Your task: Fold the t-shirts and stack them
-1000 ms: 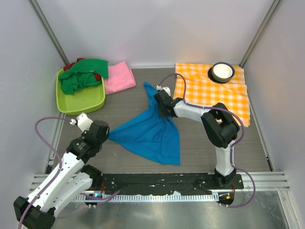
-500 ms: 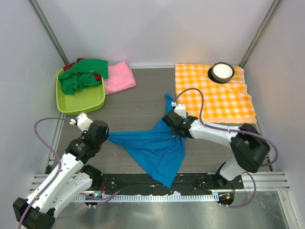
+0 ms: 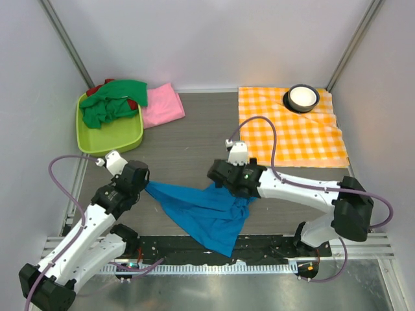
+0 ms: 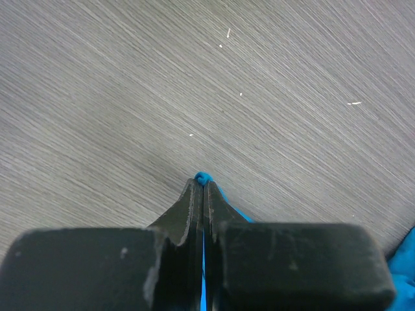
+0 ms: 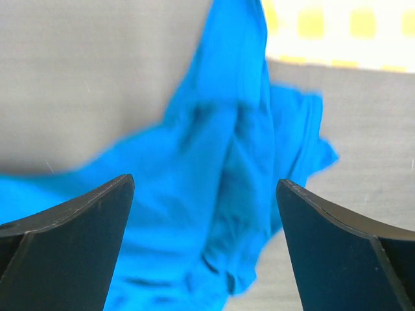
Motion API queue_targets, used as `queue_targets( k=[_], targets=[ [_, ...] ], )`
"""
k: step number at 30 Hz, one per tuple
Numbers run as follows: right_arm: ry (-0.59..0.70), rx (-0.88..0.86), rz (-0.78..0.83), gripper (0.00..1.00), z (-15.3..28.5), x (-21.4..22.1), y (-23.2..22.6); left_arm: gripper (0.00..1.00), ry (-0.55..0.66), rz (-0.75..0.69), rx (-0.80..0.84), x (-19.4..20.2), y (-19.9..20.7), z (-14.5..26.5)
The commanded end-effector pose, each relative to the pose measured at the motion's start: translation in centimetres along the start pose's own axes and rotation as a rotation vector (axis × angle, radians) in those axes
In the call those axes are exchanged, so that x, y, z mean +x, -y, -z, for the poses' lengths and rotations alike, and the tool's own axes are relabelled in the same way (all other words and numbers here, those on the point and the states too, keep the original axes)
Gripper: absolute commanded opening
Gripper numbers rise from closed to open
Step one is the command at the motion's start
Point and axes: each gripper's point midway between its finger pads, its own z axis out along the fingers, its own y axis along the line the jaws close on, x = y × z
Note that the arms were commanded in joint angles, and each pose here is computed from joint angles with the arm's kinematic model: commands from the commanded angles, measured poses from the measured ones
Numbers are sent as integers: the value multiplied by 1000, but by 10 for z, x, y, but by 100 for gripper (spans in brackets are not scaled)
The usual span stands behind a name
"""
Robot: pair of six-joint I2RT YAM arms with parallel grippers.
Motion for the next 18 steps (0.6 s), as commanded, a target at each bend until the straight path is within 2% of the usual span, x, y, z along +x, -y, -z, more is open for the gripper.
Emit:
queue_targets(
  k=[1, 2, 5, 8, 10, 13, 14, 18],
  targets=[
    [207, 84, -47, 98, -20, -103, 4, 0, 55, 31, 36, -20, 17, 2],
    [237, 45, -90, 98, -24, -123, -4, 0, 55, 29, 34, -20, 17, 1],
    [222, 43, -141, 97, -64, -152, 9, 0, 46, 21, 30, -21, 20, 0],
    [188, 100, -172, 86, -103, -166, 26, 0, 45, 28, 44, -23, 25, 0],
    [171, 110, -161, 84, -122, -170, 24, 0, 46, 27, 48, -24, 27, 0],
    [168, 97, -118, 78, -132, -181, 17, 0, 44, 22, 43, -24, 27, -1],
    [132, 92, -86, 76, -139, -173, 14, 0, 41, 18, 42, -23, 27, -2],
    [95, 47, -58, 75, -144, -169, 3, 0, 37, 20, 43, -21, 28, -5]
  ],
)
